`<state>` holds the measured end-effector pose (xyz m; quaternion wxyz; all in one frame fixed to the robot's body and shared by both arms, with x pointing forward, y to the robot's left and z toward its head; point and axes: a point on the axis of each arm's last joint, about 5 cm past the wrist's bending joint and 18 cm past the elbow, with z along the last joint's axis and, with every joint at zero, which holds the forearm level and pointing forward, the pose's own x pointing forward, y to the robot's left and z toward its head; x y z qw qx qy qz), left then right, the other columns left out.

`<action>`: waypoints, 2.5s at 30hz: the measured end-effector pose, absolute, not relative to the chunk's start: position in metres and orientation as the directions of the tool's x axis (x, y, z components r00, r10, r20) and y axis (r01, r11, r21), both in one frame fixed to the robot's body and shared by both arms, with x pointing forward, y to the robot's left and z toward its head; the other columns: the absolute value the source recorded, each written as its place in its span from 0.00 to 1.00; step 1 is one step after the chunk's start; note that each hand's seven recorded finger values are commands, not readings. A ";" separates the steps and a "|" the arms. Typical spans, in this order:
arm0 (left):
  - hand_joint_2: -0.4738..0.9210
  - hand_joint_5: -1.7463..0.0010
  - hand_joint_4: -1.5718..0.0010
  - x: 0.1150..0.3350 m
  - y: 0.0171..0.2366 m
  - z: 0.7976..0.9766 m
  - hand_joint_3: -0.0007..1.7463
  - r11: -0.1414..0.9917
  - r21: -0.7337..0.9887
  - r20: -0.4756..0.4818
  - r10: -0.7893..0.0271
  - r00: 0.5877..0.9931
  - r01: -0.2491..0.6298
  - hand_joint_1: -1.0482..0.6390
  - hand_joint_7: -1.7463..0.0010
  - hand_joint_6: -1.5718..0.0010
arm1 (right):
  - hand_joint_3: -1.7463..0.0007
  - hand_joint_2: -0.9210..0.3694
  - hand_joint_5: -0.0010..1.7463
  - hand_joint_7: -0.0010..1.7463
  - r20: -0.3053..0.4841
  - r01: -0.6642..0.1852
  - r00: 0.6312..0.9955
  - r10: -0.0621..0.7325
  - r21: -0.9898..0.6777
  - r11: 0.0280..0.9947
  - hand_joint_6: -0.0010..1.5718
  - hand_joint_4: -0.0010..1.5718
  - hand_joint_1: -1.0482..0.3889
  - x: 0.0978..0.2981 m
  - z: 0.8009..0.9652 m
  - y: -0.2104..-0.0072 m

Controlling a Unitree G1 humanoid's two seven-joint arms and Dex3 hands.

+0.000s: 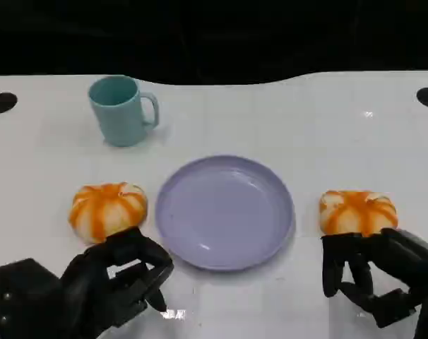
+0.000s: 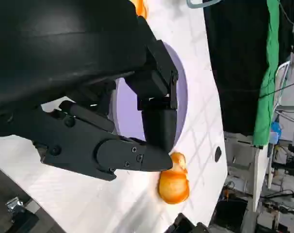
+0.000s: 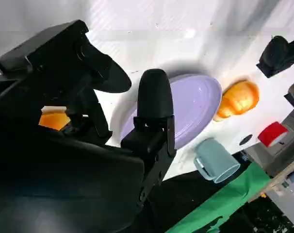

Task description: Grasp the bread from the table and place it into the plate.

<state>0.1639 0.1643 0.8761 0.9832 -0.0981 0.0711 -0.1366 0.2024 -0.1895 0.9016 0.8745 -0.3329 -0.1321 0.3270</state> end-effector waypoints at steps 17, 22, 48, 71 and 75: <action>1.00 0.00 0.54 0.164 0.165 0.877 0.17 0.944 -0.211 -0.115 -0.283 0.952 0.255 0.32 0.21 0.53 | 0.33 0.35 1.00 0.82 0.009 -0.488 0.750 0.662 -0.668 0.562 0.41 0.52 0.67 0.203 0.902 -0.189; 1.00 0.00 0.54 0.164 0.165 0.877 0.16 0.944 -0.210 -0.115 -0.283 0.952 0.255 0.32 0.21 0.53 | 0.33 0.35 1.00 0.82 0.010 -0.487 0.749 0.662 -0.669 0.561 0.41 0.52 0.68 0.203 0.902 -0.189; 1.00 0.00 0.54 0.164 0.165 0.879 0.16 0.943 -0.210 -0.113 -0.285 0.952 0.257 0.32 0.20 0.54 | 0.94 0.06 0.57 0.23 0.156 -0.326 0.796 0.585 -0.704 0.631 0.36 0.25 0.53 0.203 0.908 -0.191; 1.00 0.00 0.54 0.164 0.164 0.879 0.16 0.943 -0.210 -0.113 -0.285 0.952 0.258 0.32 0.20 0.54 | 1.00 0.10 0.08 0.00 0.087 -0.223 0.831 0.549 -0.852 0.473 0.12 0.01 0.44 0.209 0.936 -0.209; 1.00 0.00 0.53 0.165 0.164 0.879 0.16 0.943 -0.211 -0.113 -0.285 0.952 0.258 0.31 0.20 0.53 | 1.00 0.15 0.06 0.00 0.045 -0.209 0.841 0.539 -0.892 0.401 0.11 0.00 0.57 0.210 0.943 -0.211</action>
